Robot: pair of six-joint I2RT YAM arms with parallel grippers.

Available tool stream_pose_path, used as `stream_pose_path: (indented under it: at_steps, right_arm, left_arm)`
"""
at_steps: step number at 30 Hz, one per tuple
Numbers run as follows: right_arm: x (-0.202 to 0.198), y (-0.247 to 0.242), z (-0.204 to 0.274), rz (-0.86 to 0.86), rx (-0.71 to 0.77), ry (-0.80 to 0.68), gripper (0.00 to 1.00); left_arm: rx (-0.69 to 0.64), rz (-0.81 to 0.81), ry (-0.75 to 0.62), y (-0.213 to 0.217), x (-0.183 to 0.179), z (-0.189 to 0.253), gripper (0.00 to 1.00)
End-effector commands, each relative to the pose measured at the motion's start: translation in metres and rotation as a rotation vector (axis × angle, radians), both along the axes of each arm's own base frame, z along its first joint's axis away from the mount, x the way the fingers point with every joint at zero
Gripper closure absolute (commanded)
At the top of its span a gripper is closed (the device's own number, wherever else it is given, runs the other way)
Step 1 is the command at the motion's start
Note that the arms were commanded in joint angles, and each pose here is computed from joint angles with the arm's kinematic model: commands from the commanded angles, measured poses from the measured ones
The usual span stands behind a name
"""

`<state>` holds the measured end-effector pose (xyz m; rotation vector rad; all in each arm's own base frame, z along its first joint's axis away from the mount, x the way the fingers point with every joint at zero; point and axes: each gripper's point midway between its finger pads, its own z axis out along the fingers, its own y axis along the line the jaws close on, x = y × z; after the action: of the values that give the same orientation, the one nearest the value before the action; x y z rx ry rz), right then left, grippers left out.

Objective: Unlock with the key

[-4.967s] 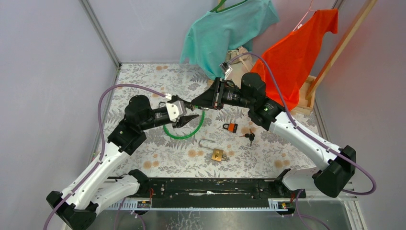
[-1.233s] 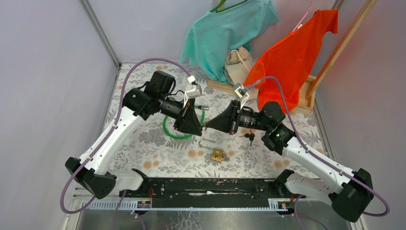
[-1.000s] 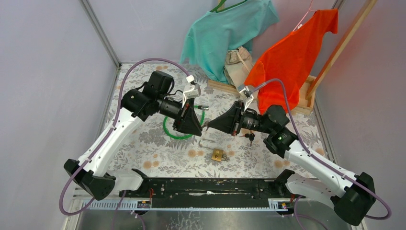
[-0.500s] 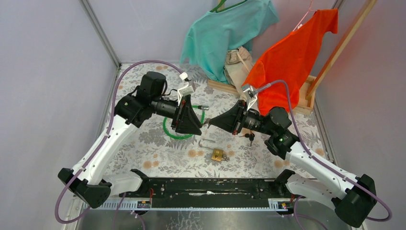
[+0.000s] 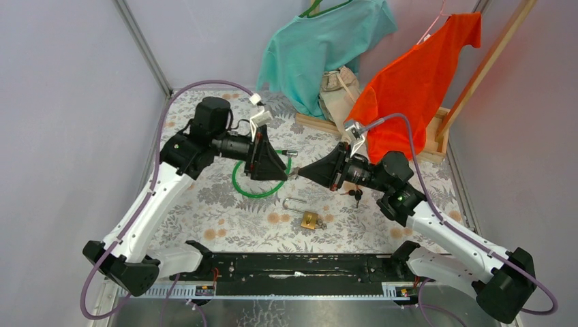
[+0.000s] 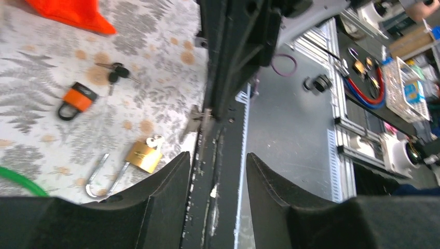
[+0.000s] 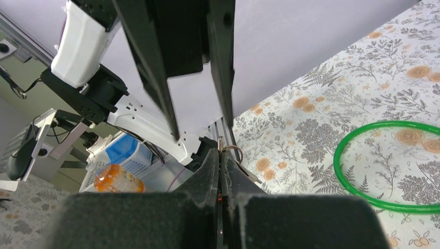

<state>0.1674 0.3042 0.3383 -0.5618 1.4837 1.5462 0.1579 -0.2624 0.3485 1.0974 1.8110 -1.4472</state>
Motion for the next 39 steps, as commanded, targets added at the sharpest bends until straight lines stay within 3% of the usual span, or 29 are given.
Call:
stream_pose_path:
  at_steps: [1, 5, 12, 22, 26, 34, 36, 37, 39]
  right_arm:
    - [-0.011, -0.009, 0.038, -0.001, 0.046, -0.109, 1.00]
    - [-0.013, -0.009, 0.038, 0.008, 0.046, -0.101, 1.00]
    - [-0.012, -0.005, 0.050, 0.028, 0.100, -0.092, 1.00]
    - [-0.002, 0.002, 0.051, 0.022, 0.120, -0.076, 1.00]
    - [0.002, 0.004, 0.052, 0.015, 0.137, -0.069, 1.00]
    - [0.003, 0.005, 0.050, 0.012, 0.133, -0.063, 1.00]
    - [0.003, 0.006, 0.046, 0.017, 0.118, -0.053, 1.00]
    - [0.004, 0.006, 0.041, 0.018, 0.100, -0.039, 0.91]
    - [0.004, 0.006, 0.033, 0.013, 0.049, -0.030, 0.61]
  left_arm:
    - [-0.022, 0.086, -0.145, 0.012, 0.023, 0.027, 0.49]
    - [-0.031, 0.087, -0.156, 0.015, 0.024, 0.030, 0.49]
    - [-0.093, 0.027, -0.001, 0.005, 0.016, 0.013, 0.49]
    - [-0.104, -0.012, 0.055, 0.000, 0.008, 0.006, 0.53]
    - [-0.104, -0.025, 0.072, -0.001, 0.005, 0.003, 0.63]
    - [-0.105, -0.028, 0.072, -0.001, 0.004, 0.003, 0.99]
    - [-0.096, -0.018, 0.063, -0.001, 0.006, 0.003, 1.00]
    - [-0.087, -0.016, 0.058, 0.000, 0.006, 0.002, 1.00]
    - [-0.065, -0.017, 0.057, 0.002, 0.005, -0.001, 1.00]
